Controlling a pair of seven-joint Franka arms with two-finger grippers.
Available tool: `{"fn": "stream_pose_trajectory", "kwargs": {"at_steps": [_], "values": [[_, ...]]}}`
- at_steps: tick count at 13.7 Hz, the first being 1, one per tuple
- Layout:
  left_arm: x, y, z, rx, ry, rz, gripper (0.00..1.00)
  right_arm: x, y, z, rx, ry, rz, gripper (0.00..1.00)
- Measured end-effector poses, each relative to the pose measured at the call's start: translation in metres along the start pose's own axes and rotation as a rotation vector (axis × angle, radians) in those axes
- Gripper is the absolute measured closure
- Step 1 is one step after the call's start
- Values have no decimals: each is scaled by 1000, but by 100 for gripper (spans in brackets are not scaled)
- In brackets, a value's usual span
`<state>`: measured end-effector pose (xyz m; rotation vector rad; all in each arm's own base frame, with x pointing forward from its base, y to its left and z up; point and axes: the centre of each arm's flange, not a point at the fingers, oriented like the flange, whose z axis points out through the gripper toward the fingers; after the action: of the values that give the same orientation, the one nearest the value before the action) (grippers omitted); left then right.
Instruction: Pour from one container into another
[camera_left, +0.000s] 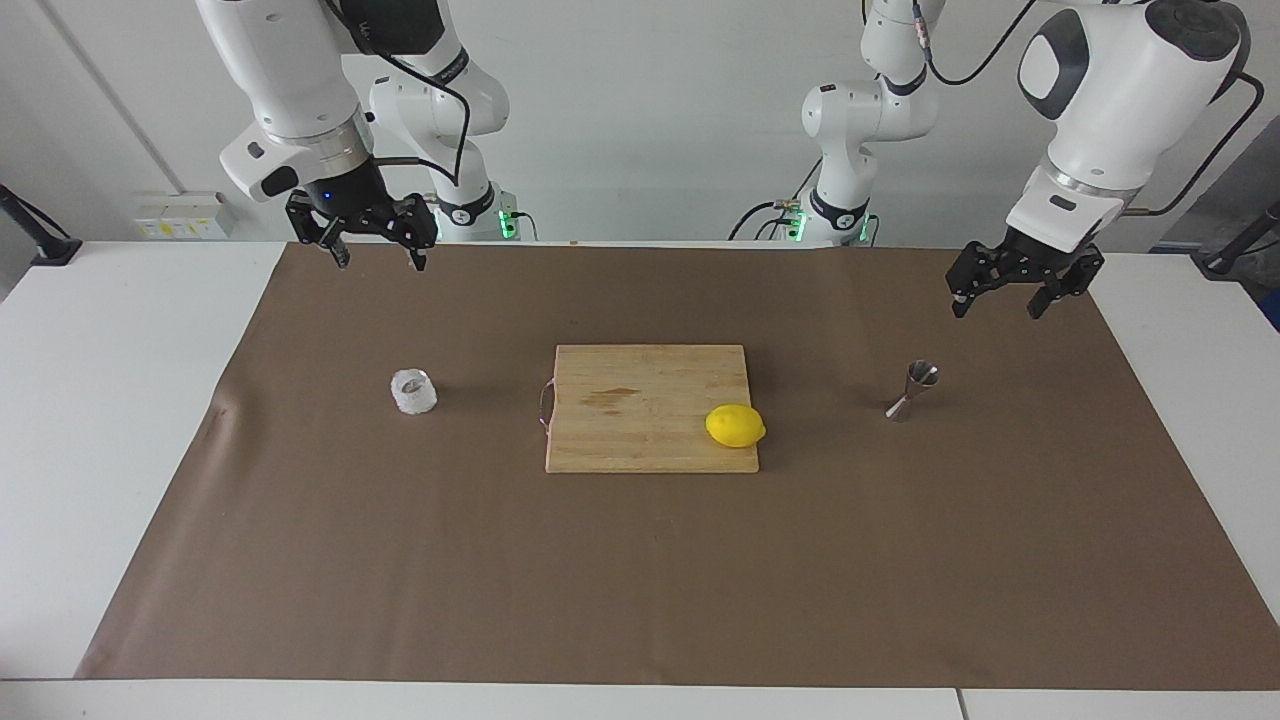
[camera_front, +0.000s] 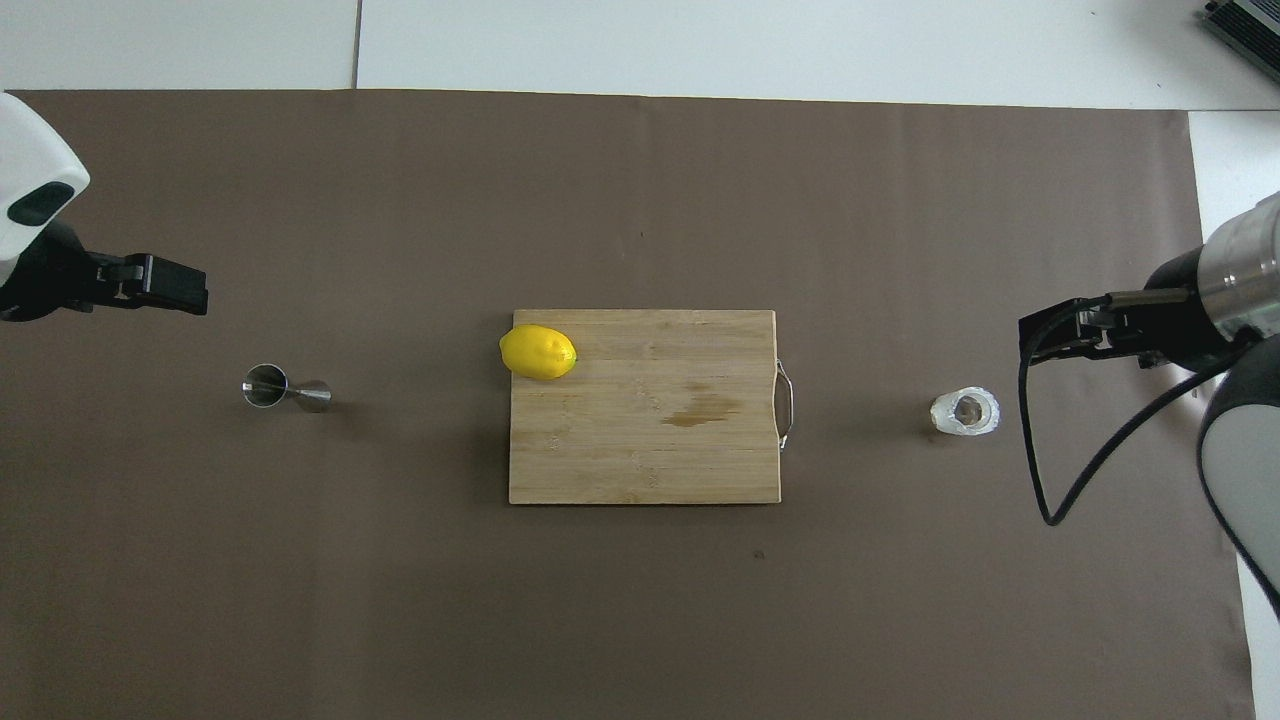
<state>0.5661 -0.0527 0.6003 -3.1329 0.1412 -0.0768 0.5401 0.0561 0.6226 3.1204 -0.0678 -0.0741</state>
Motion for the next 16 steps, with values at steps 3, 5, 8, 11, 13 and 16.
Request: {"fn": "stream_pose_trajectory", "kwargs": {"at_steps": [3, 5, 8, 11, 13, 16], "values": [[0, 0, -1, 0, 1, 0, 0, 0, 0, 0, 0, 0, 0, 0], [-1, -1, -1, 0, 2, -1, 0, 0, 0, 0, 0, 0, 0, 0], [-1, -2, -2, 0, 3, -4, 0, 0, 0, 0, 0, 0, 0, 0], [-1, -3, -2, 0, 3, -5, 0, 0, 0, 0, 0, 0, 0, 0], [-1, -3, -2, 0, 3, -5, 0, 0, 0, 0, 0, 0, 0, 0], [-1, -2, -1, 0, 3, -4, 0, 0, 0, 0, 0, 0, 0, 0]]}}
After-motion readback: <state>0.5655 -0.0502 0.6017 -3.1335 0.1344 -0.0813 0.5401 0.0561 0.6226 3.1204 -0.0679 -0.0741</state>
